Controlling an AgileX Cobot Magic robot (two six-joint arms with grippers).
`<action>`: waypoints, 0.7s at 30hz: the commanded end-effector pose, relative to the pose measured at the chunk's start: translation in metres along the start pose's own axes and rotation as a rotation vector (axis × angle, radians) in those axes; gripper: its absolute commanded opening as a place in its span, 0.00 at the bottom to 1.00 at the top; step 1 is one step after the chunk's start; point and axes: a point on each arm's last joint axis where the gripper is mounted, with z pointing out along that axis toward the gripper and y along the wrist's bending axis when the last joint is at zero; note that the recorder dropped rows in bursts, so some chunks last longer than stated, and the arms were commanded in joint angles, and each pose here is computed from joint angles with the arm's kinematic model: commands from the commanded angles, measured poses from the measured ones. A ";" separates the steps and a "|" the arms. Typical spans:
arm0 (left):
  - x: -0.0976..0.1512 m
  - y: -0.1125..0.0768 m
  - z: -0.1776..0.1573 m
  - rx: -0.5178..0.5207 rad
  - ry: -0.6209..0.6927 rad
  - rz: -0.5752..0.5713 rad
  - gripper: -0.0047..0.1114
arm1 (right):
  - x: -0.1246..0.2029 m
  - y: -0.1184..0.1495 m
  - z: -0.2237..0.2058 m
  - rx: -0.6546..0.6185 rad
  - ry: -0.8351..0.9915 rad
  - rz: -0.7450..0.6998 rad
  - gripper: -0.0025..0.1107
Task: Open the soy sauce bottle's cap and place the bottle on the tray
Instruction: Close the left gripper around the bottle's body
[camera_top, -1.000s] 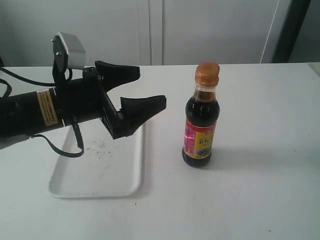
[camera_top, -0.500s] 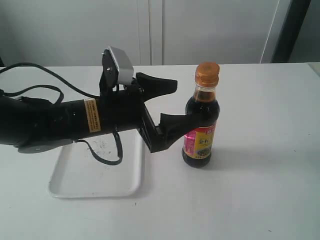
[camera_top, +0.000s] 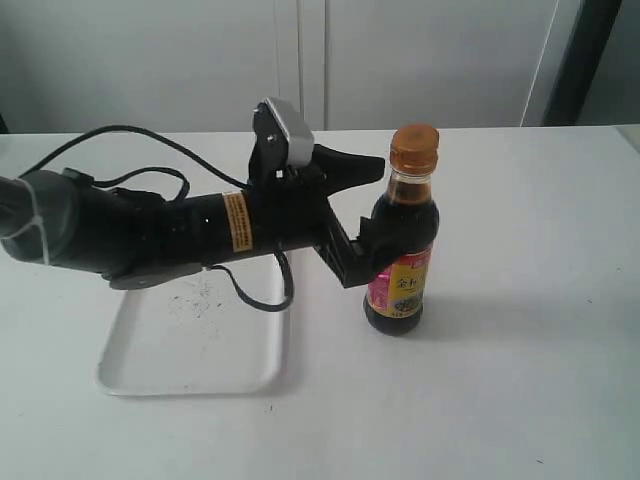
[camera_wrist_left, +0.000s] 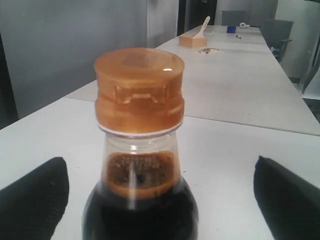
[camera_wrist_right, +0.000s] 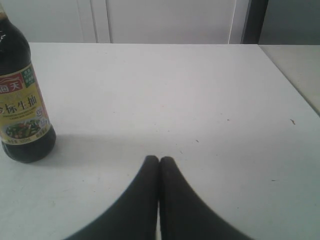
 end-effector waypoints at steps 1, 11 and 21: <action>0.007 0.001 0.014 0.020 -0.010 -0.019 0.94 | 0.000 0.000 0.000 -0.001 -0.012 0.001 0.02; 0.026 0.015 0.029 0.009 -0.006 -0.050 0.94 | 0.000 0.000 0.000 -0.001 -0.012 0.001 0.02; 0.043 0.018 0.048 0.026 -0.003 -0.070 0.94 | 0.000 0.000 0.000 -0.001 -0.012 0.001 0.02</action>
